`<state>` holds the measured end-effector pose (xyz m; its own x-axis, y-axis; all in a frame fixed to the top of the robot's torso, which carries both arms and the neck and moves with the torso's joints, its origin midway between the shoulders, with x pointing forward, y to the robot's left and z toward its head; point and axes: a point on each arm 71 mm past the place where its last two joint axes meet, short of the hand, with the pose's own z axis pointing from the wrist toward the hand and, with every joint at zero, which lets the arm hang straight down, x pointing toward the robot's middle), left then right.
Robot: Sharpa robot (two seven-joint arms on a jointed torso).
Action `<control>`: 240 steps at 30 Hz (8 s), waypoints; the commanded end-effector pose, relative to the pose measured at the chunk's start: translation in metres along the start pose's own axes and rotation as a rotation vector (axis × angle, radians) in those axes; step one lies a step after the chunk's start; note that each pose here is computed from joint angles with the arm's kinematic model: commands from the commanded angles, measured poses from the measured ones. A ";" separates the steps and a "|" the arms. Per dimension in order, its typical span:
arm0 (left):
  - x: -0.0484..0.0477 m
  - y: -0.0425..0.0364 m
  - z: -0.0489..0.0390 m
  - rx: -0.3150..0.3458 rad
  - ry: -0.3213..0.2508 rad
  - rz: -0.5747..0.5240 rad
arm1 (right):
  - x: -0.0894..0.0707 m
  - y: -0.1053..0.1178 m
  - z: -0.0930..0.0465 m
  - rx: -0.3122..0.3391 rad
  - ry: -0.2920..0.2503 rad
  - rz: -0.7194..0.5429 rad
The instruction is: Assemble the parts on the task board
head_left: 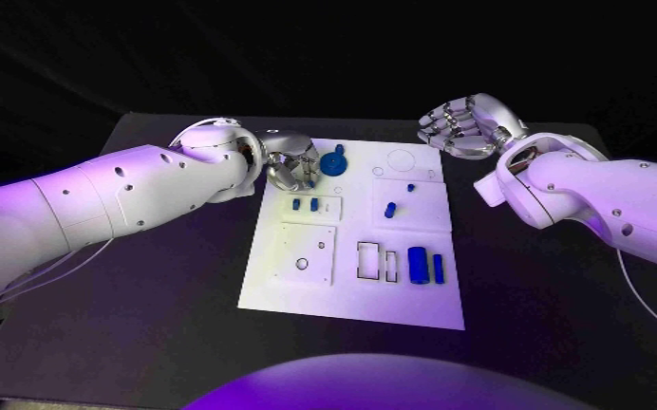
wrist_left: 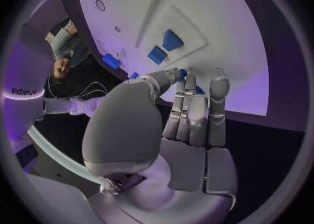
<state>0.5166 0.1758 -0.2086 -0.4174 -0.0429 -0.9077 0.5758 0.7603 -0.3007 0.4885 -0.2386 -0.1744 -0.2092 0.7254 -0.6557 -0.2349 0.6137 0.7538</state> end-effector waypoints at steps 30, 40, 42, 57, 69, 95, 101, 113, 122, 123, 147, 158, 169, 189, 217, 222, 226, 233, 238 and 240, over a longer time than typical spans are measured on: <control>0.0044 -0.0009 0.0017 -0.003 0.035 0.019 | 0.001 0.000 0.000 -0.001 0.006 -0.004; 0.0042 -0.0007 0.0010 -0.002 0.032 0.018 | 0.000 -0.001 0.000 0.000 0.003 -0.005; 0.0042 -0.0007 0.0009 -0.002 0.032 0.018 | 0.000 -0.001 0.000 0.000 0.002 -0.005; 0.0024 0.0044 -0.0045 -0.020 0.014 0.018 | -0.001 -0.003 0.000 0.003 0.003 -0.007; -0.0112 0.0168 -0.0239 -0.043 -0.095 -0.039 | -0.009 -0.010 -0.004 -0.045 0.057 -0.069; -0.0325 0.0023 -0.0700 0.235 -0.308 -1.269 | 0.040 -0.007 -0.023 -0.153 0.296 -0.706; -0.0320 -0.0017 -0.0692 0.253 -0.306 -1.301 | 0.053 -0.005 -0.019 -0.156 0.292 -0.742; -0.0319 0.0007 -0.0705 0.248 -0.311 -1.305 | 0.067 -0.003 -0.013 -0.147 0.287 -0.764; -0.0319 0.0038 -0.0720 0.238 -0.314 -1.294 | 0.068 -0.003 -0.012 -0.144 0.267 -0.783; -0.0319 0.0041 -0.0720 0.237 -0.314 -1.293 | 0.069 -0.003 -0.012 -0.144 0.269 -0.782; -0.0304 0.0053 -0.0723 0.220 -0.295 -1.274 | 0.079 -0.006 -0.010 -0.126 0.300 -0.804; -0.0293 0.0048 -0.0724 0.216 -0.276 -1.266 | 0.082 -0.003 -0.013 -0.139 0.270 -0.818; -0.0291 0.0061 -0.0728 0.212 -0.273 -1.257 | 0.075 0.006 -0.017 -0.193 0.169 -0.782; -0.0286 0.0102 -0.0717 0.197 -0.268 -1.244 | 0.060 0.038 -0.028 -0.281 0.062 -0.675; -0.0340 0.0104 -0.0561 0.157 -0.414 -1.248 | 0.172 0.079 -0.051 -0.474 0.228 -0.424; -0.0340 0.0078 -0.0522 0.158 -0.416 -1.250 | 0.187 0.075 -0.050 -0.461 0.257 -0.430; -0.0340 0.0058 -0.0486 0.161 -0.416 -1.247 | 0.196 0.072 -0.050 -0.454 0.275 -0.436; -0.0340 0.0038 -0.0455 0.166 -0.413 -1.246 | 0.205 0.067 -0.051 -0.438 0.305 -0.450; -0.0340 0.0036 -0.0449 0.166 -0.411 -1.246 | 0.208 0.062 -0.051 -0.426 0.316 -0.467; -0.0340 0.0038 -0.0449 0.166 -0.410 -1.246 | 0.209 0.062 -0.052 -0.424 0.319 -0.474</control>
<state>0.5013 0.2104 -0.1673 -0.5019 -0.8647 -0.0183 0.0442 -0.0046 -0.9990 0.3823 -0.0671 -0.2648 -0.2476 0.2815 -0.9271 -0.6969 0.6130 0.3723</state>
